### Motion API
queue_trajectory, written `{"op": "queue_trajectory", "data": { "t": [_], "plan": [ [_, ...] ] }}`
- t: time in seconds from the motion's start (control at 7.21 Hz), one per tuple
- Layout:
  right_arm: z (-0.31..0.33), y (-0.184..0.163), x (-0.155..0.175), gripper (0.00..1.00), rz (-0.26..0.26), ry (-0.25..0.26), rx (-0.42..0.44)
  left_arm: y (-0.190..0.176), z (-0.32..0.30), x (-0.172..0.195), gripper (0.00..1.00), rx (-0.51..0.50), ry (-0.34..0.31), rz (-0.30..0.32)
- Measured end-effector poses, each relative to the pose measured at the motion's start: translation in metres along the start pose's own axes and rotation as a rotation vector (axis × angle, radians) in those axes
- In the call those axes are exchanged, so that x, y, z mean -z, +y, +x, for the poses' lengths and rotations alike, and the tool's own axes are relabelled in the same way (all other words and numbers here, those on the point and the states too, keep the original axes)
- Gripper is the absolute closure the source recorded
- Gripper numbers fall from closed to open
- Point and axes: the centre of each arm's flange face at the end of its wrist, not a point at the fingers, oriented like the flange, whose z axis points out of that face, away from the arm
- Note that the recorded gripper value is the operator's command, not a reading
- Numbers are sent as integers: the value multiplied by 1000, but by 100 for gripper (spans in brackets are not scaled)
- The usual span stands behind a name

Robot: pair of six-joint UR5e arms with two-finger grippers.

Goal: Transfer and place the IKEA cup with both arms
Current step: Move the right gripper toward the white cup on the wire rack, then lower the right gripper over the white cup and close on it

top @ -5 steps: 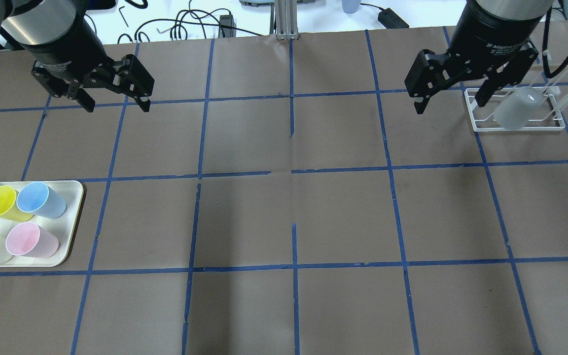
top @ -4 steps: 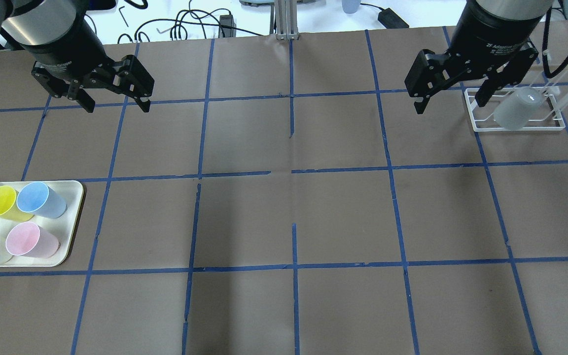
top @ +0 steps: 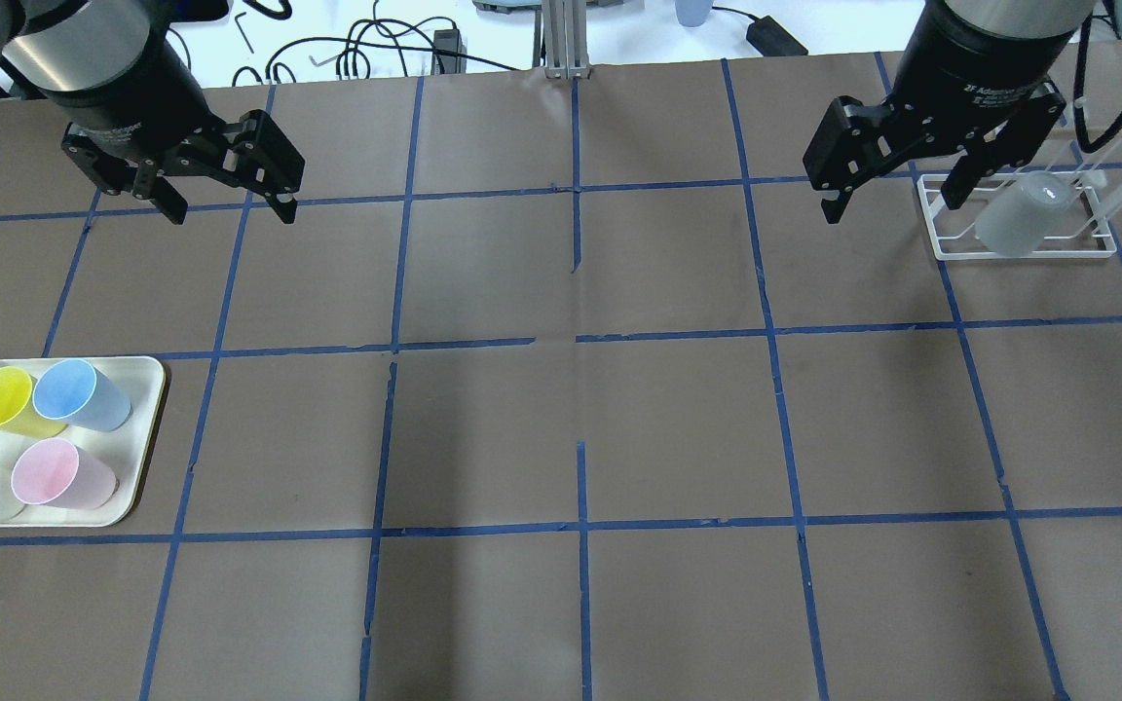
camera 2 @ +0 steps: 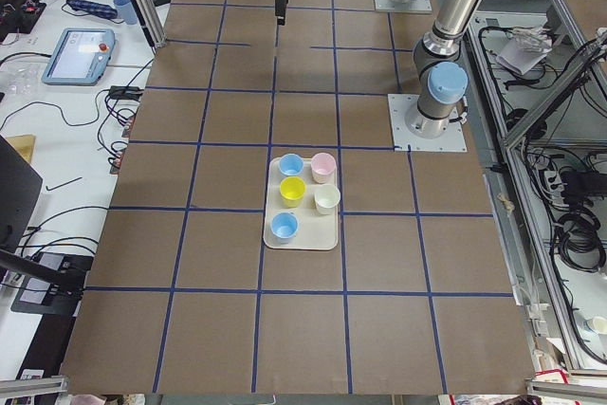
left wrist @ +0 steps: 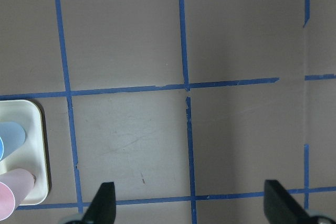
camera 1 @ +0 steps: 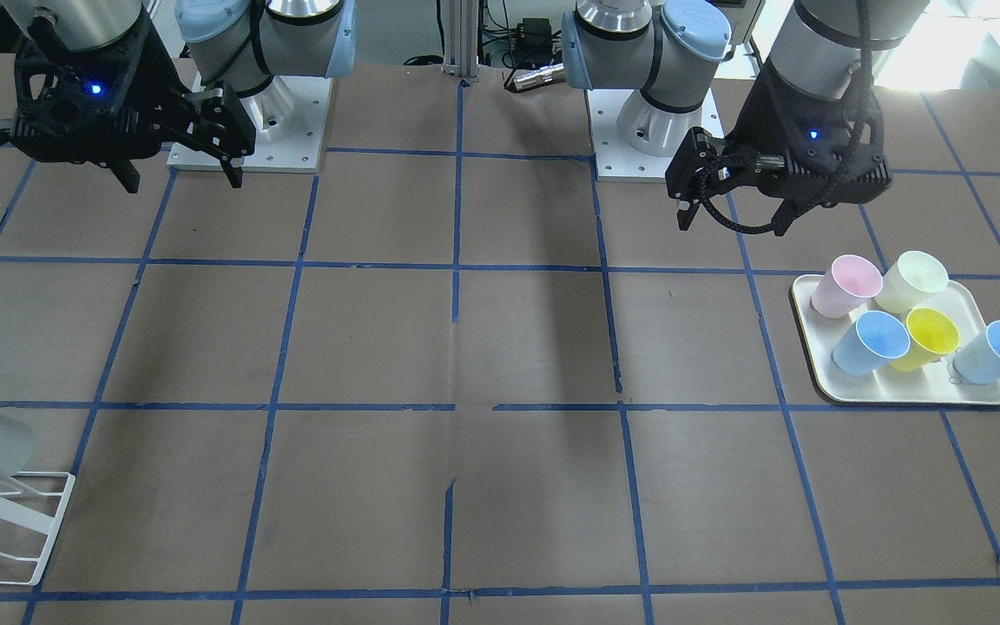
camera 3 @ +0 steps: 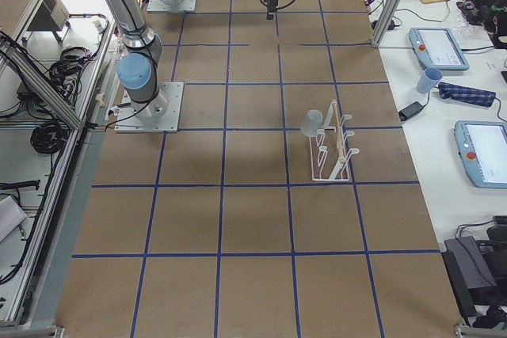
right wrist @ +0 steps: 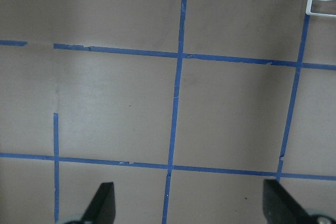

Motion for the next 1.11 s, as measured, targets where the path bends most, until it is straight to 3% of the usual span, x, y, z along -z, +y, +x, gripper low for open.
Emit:
{"op": "queue_trajectory", "data": {
  "t": [0.42,0.83,1.11],
  "plan": [
    [41,-13,1,0,52,6,-43,-1,-1,4,0,-2,-1,-2],
    [106,-48,-15,0,129,28,-84,0,-2,5,0,-10,-1,-1],
    [155,-68,-32,0,120,31,-113,-1,-2,5,0,-11,-2,2]
  ]
}}
